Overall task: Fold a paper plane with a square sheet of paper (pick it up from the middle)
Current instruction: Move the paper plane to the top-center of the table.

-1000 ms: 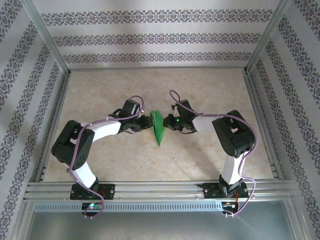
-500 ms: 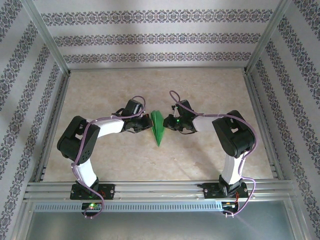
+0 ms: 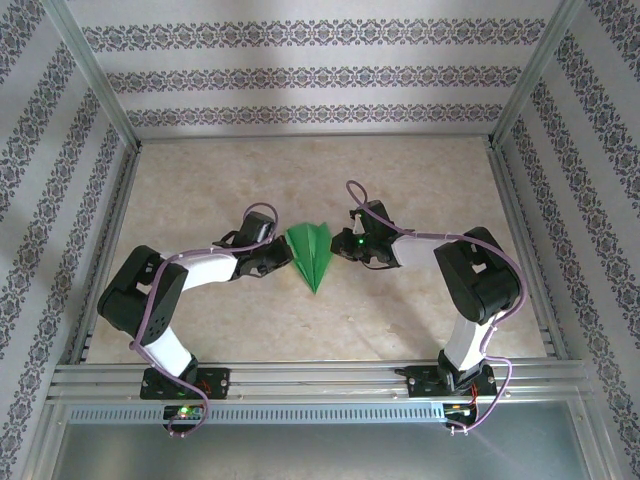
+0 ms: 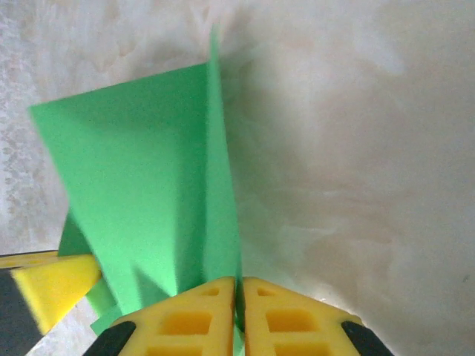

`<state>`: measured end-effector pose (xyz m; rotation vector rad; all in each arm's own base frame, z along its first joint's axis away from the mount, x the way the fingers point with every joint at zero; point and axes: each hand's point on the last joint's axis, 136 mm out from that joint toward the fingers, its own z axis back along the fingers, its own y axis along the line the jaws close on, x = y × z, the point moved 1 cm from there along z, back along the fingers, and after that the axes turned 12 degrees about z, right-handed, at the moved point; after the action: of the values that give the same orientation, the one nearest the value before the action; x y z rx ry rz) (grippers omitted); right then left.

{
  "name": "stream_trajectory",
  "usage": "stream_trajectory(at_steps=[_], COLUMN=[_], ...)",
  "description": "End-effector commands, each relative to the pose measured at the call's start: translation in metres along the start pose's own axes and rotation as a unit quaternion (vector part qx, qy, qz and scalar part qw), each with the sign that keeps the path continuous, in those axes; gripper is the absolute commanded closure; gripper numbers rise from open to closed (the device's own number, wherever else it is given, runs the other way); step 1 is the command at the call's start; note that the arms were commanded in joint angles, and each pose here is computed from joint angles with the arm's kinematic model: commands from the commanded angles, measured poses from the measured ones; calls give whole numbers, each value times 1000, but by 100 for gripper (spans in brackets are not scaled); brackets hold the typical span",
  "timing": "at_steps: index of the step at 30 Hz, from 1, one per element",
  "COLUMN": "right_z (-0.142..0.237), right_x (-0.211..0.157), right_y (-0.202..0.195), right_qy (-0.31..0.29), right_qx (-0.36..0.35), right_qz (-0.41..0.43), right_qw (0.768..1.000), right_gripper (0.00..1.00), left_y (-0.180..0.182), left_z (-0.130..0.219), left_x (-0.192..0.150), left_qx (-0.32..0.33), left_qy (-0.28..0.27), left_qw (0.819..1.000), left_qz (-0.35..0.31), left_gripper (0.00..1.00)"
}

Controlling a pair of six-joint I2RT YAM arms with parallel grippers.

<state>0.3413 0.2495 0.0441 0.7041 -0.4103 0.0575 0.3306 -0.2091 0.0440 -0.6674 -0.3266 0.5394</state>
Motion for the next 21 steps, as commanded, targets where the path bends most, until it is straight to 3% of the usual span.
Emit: stream_trajectory(at_steps=[1,7,16,21], right_z=[-2,-5,-6,-7], right_x=[-2,-6,-5,-3], right_y=[-7,-10,-3,0], right_qy=[-4,2,6,7], right_qx=[-11,-12,0,3], right_qz=[-10,-15,-10,-9], right_qw=[1000,1000,1000,1000], right_gripper=[88,88,88,88], left_y=[-11,-8,-33,-40], left_z=[1,-2,23,30], left_x=[8,6,5,-8], left_qx=[-28,-27,-41,-24], left_qy=[-30,-23,-18,-11], left_qw=[999,999,998,998], left_qz=[17,19,-34,-61], left_gripper=[100,98,73,66])
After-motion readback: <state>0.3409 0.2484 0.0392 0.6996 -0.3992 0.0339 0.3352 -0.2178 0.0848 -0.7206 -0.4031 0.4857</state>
